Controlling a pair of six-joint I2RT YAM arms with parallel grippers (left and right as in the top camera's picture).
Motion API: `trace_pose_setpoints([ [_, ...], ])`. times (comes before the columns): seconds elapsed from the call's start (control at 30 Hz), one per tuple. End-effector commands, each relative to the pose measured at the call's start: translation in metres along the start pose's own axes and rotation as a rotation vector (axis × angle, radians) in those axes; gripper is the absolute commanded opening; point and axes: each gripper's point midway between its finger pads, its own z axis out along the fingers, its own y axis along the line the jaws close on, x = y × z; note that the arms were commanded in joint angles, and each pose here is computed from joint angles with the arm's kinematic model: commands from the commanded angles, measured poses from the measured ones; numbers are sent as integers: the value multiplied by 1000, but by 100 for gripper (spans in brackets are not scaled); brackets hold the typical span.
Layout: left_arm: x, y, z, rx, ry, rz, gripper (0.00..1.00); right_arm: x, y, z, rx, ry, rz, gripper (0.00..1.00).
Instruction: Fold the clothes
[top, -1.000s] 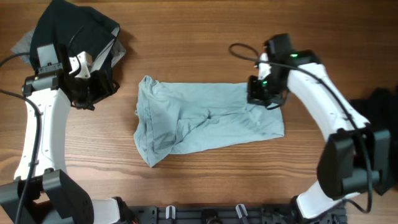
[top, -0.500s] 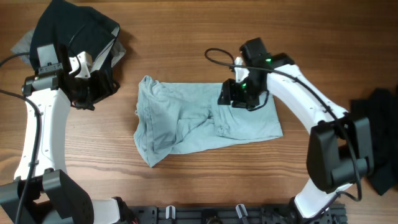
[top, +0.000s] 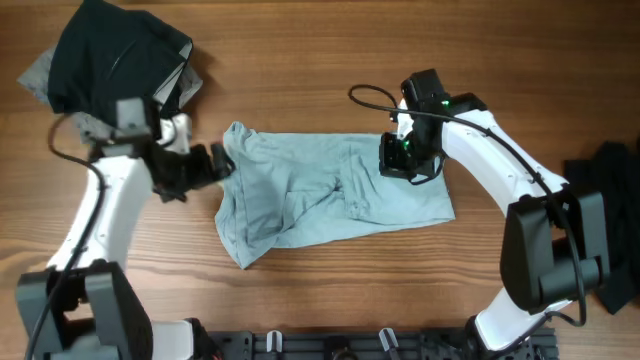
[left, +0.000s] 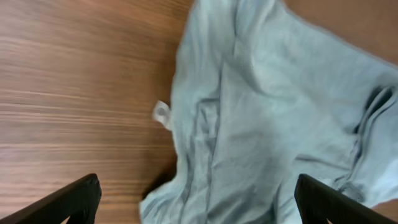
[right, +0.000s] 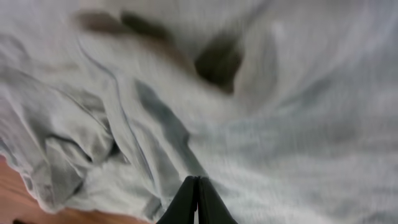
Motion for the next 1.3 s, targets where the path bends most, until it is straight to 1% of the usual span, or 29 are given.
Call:
trace_pose_setpoints([
  [0.0,35,3,33,-1,99,22,100,-10,2,-14,-25,-59,17,4],
  [0.07,50,6,52,-5,154,22,100,-12,4,-20,-31,-78,5,4],
  [0.23,66,4,87,6,239,43,97,-12,4,-20,-32,-79,2,5],
  [0.33,73,-1,108,8,271,78,94,-12,4,-20,-32,-80,2,5],
  [0.4,80,-3,116,4,298,97,88,-12,4,-20,-30,-81,2,4],
  [0.47,88,-5,121,-4,328,108,73,-12,4,-20,-29,-81,2,5],
  [0.53,88,0,121,-36,328,114,55,-12,4,-20,-29,-80,3,5],
  [0.57,87,4,121,-53,323,115,50,-12,4,-20,-29,-80,3,5],
  [0.6,86,8,121,-72,319,110,39,-12,4,-20,-29,-80,2,5],
  [0.63,86,12,120,-87,321,96,22,-12,3,-20,-29,-81,4,5],
  [0.67,87,14,118,-90,328,85,12,-13,3,-20,-28,-82,5,5],
  [0.7,87,19,114,-103,342,67,5,-13,2,-20,-29,-82,7,5],
  [0.77,83,34,98,-177,377,23,4,-13,2,-20,-28,-82,8,5],
  [0.83,71,48,72,-256,403,-23,4,-13,2,-20,-28,-82,6,5],
  [0.93,35,60,17,-351,385,-112,4,-14,0,-21,-20,-86,6,5],
  [0.97,9,57,-14,-362,335,-127,4,-15,-3,-22,-20,-89,14,5],
  [1.0,-2,53,-25,-358,309,-128,4,-16,-4,-22,-20,-90,17,5],
  [1.07,-29,38,-53,-342,241,-117,4,-19,-10,-24,-20,-97,35,5],
  [1.1,-46,21,-70,-318,187,-92,4,-21,-15,-26,-20,-102,50,5],
  [1.13,-53,9,-77,-297,162,-73,4,-23,-17,-27,-20,-105,58,5],
  [1.17,-60,-12,-83,-253,137,-38,4,-25,-23,-29,-19,-110,76,5],
  [1.2,-61,-24,-82,-227,132,-18,4,-26,-27,-31,-18,-112,89,5],
  [1.27,-54,-62,-70,-168,144,40,4,-27,-36,-33,-14,-111,115,5],
])
